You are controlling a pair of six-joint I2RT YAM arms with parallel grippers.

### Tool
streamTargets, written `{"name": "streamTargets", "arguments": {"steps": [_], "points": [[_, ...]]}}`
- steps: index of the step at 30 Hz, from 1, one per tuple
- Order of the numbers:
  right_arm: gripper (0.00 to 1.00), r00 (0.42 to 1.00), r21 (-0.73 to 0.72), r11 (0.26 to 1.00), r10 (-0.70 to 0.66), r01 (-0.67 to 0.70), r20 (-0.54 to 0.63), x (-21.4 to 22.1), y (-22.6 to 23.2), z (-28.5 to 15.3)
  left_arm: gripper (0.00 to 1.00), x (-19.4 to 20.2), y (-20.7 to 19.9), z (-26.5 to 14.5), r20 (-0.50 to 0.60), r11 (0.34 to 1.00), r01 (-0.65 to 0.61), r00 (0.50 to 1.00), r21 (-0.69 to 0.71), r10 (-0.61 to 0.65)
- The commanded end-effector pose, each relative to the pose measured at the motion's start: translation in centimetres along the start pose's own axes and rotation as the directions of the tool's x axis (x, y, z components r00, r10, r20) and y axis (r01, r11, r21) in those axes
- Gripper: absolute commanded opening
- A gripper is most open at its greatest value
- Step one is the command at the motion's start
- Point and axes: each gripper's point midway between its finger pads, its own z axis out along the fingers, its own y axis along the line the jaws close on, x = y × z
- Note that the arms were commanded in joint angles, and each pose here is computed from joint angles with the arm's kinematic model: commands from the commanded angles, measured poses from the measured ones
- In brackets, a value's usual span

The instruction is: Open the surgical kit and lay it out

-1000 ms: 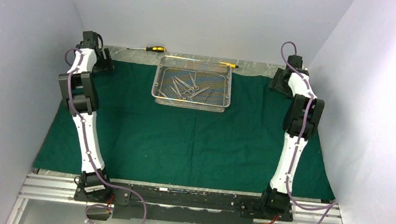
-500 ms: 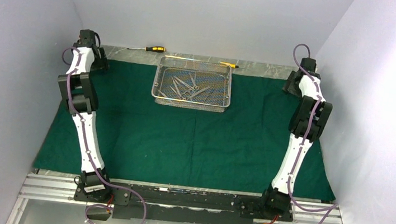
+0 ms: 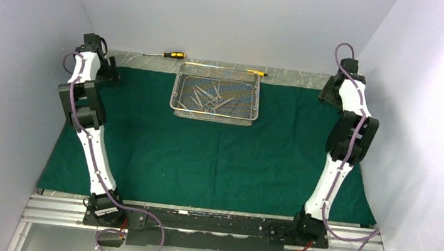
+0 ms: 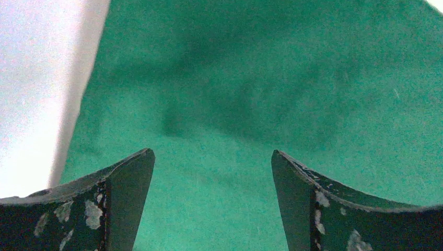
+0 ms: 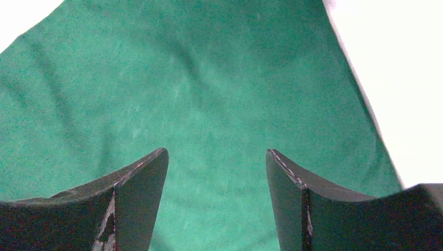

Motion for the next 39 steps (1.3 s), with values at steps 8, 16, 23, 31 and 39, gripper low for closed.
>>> {"name": "streamTargets", "arguments": {"steps": [8, 16, 23, 31, 39], "points": [[0.57, 0.929, 0.078, 0.936, 0.35, -0.342, -0.12, 10.2, -1.7, -10.0, 0.82, 4.9, 0.5, -13.4, -0.019, 0.972, 0.235, 0.972, 0.021, -0.235], [0.52, 0.926, 0.157, 0.939, 0.332, -0.305, -0.183, 17.7, -5.1, -10.8, 0.79, 13.8, 4.6, -14.6, -0.095, 0.928, 0.354, 0.926, -0.119, -0.365], [0.53, 0.919, 0.149, 0.939, 0.335, -0.308, -0.207, 22.1, -6.5, -10.3, 0.78, 18.6, 5.5, -13.1, -0.176, 0.928, 0.341, 0.915, -0.149, -0.364], [0.53, 0.894, 0.294, 0.91, 0.369, -0.292, -0.253, 25.6, -9.2, -9.4, 0.78, 22.8, 9.6, -11.4, -0.241, 0.883, 0.284, 0.89, -0.374, -0.388], [0.39, 0.879, 0.505, 0.825, 0.414, -0.253, -0.236, 27.0, -13.0, -9.8, 0.77, 25.4, 11.5, -11.0, -0.291, 0.845, 0.282, 0.849, -0.455, -0.44]]}}
